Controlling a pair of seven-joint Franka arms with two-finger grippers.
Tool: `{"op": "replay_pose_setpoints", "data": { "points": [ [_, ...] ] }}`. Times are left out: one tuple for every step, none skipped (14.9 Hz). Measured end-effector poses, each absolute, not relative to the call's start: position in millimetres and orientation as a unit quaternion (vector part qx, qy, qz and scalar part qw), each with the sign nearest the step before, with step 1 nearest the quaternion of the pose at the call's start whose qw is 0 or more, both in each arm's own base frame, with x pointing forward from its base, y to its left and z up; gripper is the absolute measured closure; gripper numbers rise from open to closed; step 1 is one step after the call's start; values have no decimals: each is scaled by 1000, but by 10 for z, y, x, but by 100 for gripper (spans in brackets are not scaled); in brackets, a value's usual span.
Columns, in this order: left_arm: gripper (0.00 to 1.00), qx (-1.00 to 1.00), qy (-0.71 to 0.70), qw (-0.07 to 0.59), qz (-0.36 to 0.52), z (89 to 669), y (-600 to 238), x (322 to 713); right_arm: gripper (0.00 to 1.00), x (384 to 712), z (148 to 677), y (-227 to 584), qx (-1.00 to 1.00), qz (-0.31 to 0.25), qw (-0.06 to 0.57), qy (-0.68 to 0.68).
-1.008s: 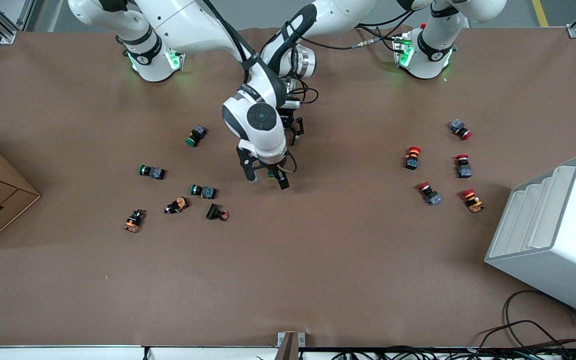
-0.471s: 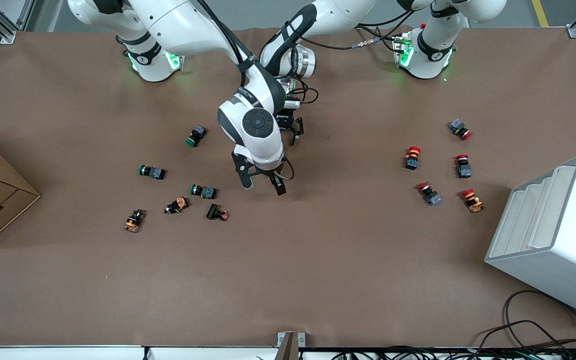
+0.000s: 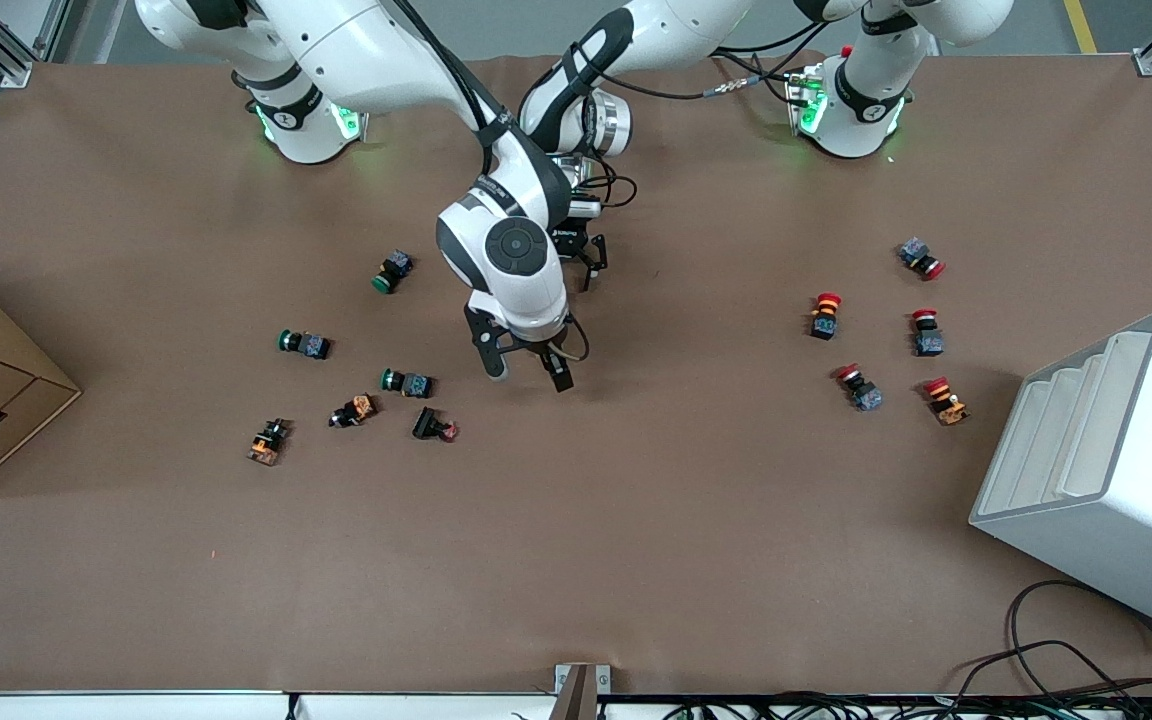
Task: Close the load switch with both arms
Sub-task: 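Swing the white handle over with the right gripper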
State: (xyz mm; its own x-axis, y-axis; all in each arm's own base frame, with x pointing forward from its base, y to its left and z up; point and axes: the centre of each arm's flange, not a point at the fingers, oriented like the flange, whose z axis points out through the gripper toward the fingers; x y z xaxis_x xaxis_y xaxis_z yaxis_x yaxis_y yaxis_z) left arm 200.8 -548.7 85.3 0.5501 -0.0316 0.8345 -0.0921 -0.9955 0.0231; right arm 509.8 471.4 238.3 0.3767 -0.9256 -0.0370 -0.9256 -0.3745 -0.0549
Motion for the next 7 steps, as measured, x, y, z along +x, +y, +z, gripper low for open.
{"op": "replay_pose_setpoints", "data": {
  "points": [
    [1,880,-35,32,473,853,-5487,2008,0,5105,2340,4709,-829,-2,34,558],
    [1,880,-35,32,473,853,-5487,2008,0,5109,2291,4703,-830,-2,33,556],
    [1,880,-35,32,473,853,-5487,2008,0,5118,2251,4694,-831,-2,32,555],
    [1,880,-35,32,473,853,-5487,2008,0,5135,2222,4684,-832,-3,32,554],
    [1,880,-35,32,473,853,-5487,2008,0,5153,2199,4676,-832,-2,31,554],
    [1,880,-35,32,473,853,-5487,2008,0,5167,2186,4672,-832,-3,31,555],
    [1,880,-35,32,473,853,-5487,2008,0,5180,2182,4672,-831,-3,32,555]
  ]
}}
